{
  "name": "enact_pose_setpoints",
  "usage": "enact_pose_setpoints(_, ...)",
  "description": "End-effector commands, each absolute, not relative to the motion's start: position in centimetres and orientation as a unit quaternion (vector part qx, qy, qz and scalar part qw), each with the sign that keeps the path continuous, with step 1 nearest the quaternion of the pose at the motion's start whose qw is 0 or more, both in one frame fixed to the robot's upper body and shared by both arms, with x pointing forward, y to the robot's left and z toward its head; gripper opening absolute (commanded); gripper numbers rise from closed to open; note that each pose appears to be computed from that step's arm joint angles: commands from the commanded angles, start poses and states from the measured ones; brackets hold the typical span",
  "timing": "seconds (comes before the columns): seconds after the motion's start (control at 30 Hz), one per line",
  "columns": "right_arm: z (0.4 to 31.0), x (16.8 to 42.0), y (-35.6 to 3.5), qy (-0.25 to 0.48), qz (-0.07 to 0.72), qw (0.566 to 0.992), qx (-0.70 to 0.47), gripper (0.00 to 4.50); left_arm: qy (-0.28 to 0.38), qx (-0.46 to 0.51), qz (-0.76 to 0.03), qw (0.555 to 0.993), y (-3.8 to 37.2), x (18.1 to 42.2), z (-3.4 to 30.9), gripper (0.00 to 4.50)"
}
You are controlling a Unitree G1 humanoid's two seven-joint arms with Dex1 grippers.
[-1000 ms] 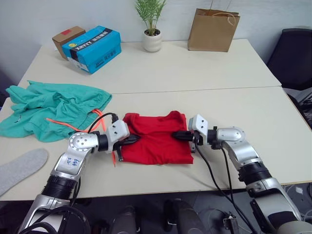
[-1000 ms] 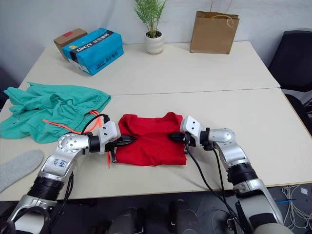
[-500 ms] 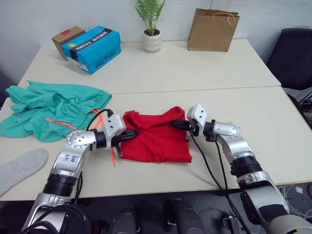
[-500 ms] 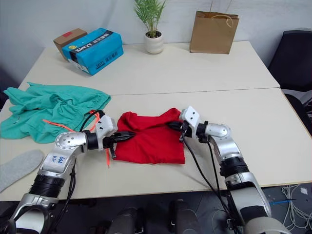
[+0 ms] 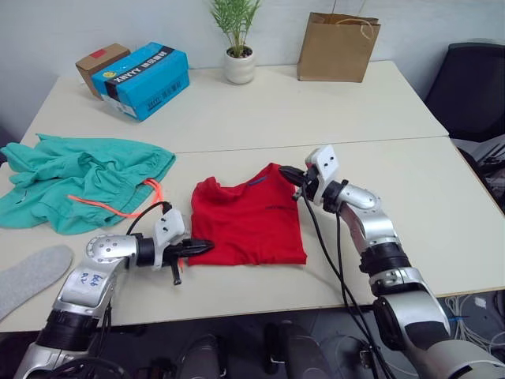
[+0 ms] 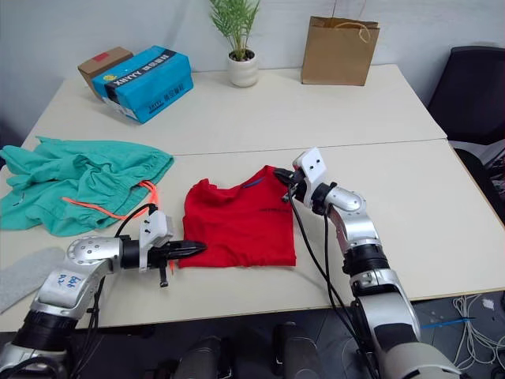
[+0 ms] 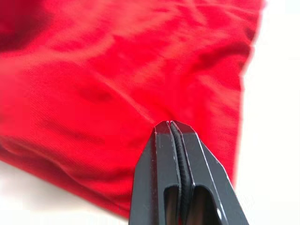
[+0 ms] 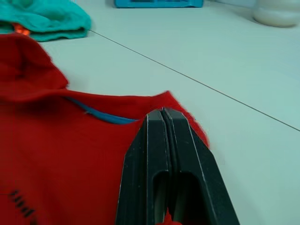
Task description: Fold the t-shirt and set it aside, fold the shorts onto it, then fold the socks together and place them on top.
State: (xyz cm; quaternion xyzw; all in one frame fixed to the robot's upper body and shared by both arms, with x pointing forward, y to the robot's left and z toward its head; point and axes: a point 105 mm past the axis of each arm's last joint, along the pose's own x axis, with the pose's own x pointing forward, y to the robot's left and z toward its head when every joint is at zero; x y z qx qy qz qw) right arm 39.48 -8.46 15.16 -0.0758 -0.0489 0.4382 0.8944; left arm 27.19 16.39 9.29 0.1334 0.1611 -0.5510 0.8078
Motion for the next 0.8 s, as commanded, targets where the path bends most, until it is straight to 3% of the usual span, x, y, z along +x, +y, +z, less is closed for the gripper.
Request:
enact_pose_setpoints(0.03, 15.5, 36.9, -6.3, -0.053, 0.513, 0.852, -0.092, 0.0, 0.142, 0.109, -0.562, 0.807, 16.8, 26.8, 11.4, 0.04)
enact_pose_setpoints(0.23, 12.6, 35.9, -5.7, -0.017, 0.524, 0.838, -0.15, 0.0, 0.062, 0.139, -0.522, 0.839, 15.5, 31.7, 13.5, 0.04)
enact_pose_setpoints(0.53, 10.1, 33.1, -5.2, 0.017, 0.569, 0.804, -0.172, 0.0, 0.041, 0.129, -0.509, 0.85, 10.3, 36.2, 12.0, 0.04)
enact_pose_setpoints(0.7, 9.7, 31.4, -5.6, 0.015, 0.591, 0.788, -0.17, 0.0, -0.002, 0.112, -0.414, 0.903, 10.9, 40.3, 14.2, 0.04)
enact_pose_setpoints(0.8, 9.3, 30.4, -5.9, 0.019, 0.604, 0.778, -0.171, 0.0, -0.01, 0.116, -0.381, 0.917, 11.5, 41.6, 14.7, 0.04)
